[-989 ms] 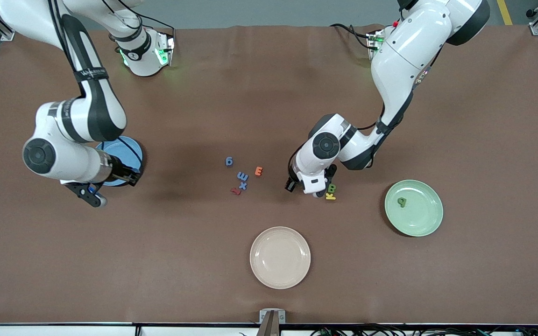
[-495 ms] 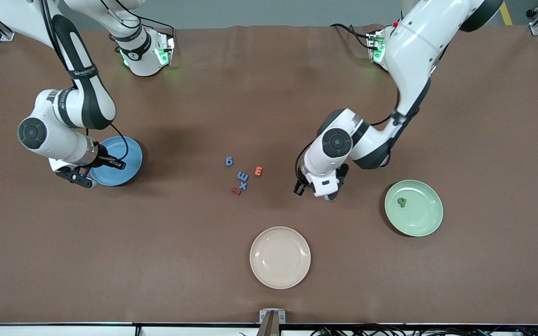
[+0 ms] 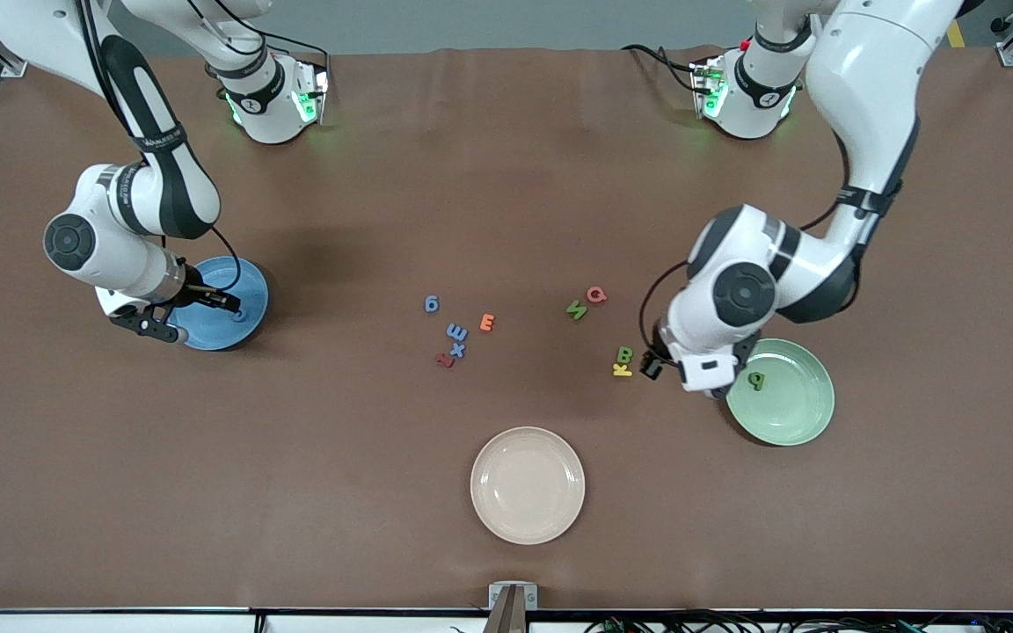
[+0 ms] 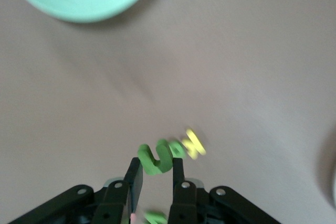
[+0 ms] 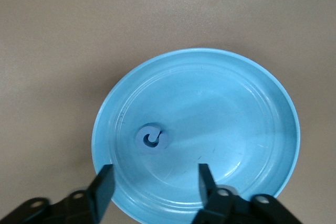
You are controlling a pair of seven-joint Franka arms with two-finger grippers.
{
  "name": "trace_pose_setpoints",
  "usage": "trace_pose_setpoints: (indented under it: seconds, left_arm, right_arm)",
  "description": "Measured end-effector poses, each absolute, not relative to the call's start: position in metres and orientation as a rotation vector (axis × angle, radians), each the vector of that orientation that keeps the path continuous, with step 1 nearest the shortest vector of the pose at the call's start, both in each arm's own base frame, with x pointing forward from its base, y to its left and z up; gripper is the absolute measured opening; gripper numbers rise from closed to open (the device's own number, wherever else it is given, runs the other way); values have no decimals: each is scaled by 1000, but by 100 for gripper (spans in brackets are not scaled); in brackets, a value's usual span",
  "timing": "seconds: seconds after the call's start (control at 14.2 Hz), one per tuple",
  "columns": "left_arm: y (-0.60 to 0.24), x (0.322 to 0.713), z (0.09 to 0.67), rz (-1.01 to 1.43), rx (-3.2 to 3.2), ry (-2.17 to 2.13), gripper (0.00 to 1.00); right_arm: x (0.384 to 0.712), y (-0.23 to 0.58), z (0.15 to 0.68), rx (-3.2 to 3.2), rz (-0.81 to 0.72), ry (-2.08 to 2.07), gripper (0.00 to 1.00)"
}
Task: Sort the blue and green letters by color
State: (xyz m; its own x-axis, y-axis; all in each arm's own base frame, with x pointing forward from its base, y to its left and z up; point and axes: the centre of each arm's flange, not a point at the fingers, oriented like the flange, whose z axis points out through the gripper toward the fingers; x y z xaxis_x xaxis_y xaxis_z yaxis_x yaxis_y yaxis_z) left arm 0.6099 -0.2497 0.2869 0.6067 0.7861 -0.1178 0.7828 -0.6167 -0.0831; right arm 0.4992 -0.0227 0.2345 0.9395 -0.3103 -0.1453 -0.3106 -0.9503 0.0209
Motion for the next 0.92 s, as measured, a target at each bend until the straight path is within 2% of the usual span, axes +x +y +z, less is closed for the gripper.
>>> trace_pose_setpoints:
  seconds: [0.14, 0.49, 0.92]
  left_arm:
    - [-195, 617, 275, 262, -2835, -1250, 27]
    - [-80, 621, 259, 332, -2926, -1040, 26]
    - [-1, 621, 250, 365, -3023, -849, 26]
  right_arm:
    - [503, -11, 239, -3097, 215, 450, 99]
    - [526, 92, 272, -3114, 104, 289, 100]
    - [543, 259, 271, -3085, 49, 551, 100]
